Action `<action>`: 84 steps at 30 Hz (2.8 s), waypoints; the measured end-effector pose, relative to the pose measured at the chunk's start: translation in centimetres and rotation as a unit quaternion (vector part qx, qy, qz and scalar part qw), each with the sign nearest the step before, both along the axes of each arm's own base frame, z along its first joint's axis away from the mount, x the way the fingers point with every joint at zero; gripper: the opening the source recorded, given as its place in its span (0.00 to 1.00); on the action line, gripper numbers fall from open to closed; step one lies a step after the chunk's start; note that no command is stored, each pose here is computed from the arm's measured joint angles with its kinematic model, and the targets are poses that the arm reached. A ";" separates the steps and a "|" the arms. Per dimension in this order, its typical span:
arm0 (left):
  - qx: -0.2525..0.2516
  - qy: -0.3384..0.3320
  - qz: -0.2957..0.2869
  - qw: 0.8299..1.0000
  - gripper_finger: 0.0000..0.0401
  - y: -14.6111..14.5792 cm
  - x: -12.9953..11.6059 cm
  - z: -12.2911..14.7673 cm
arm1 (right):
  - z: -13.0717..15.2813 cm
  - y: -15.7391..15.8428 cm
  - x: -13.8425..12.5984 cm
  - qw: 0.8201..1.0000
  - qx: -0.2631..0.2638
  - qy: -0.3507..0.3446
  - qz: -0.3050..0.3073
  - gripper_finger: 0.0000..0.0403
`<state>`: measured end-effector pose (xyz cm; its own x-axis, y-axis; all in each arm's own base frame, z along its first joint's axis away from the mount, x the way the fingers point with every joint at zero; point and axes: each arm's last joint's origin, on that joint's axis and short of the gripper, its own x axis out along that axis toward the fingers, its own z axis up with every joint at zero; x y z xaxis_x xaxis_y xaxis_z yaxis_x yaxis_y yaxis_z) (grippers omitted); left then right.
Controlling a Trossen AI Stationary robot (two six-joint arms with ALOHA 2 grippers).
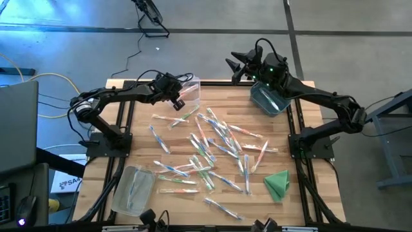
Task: Pick & Place Toothbrushes
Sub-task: Put the orange toothbrush into the transparent bin, then put the green toothbrush into the blue bin
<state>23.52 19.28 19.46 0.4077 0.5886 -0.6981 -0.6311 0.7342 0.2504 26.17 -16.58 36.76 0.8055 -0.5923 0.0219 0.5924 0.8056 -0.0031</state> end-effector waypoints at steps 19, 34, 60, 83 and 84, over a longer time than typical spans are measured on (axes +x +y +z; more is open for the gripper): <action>-0.002 -0.007 0.012 1.000 0.31 0.0 0.0 0.0 | 0.0 0.0 0.0 1.000 -0.010 0.008 0.000 0.43; 0.033 -0.047 0.011 0.998 0.31 0.4 0.5 4.3 | 0.0 0.0 0.0 1.000 -0.010 0.008 -0.001 0.43; -0.020 -0.098 -0.067 0.993 0.02 -4.8 -4.2 12.0 | -0.7 0.0 0.0 0.999 0.005 0.037 0.000 0.43; -0.120 0.015 -0.133 0.984 0.03 -9.1 -5.8 10.9 | -0.7 0.0 0.0 0.999 -0.013 0.050 0.000 0.43; -0.119 0.016 -0.133 0.984 0.03 -9.1 -5.8 10.9 | -0.7 0.0 0.0 0.999 -0.013 0.049 0.000 0.43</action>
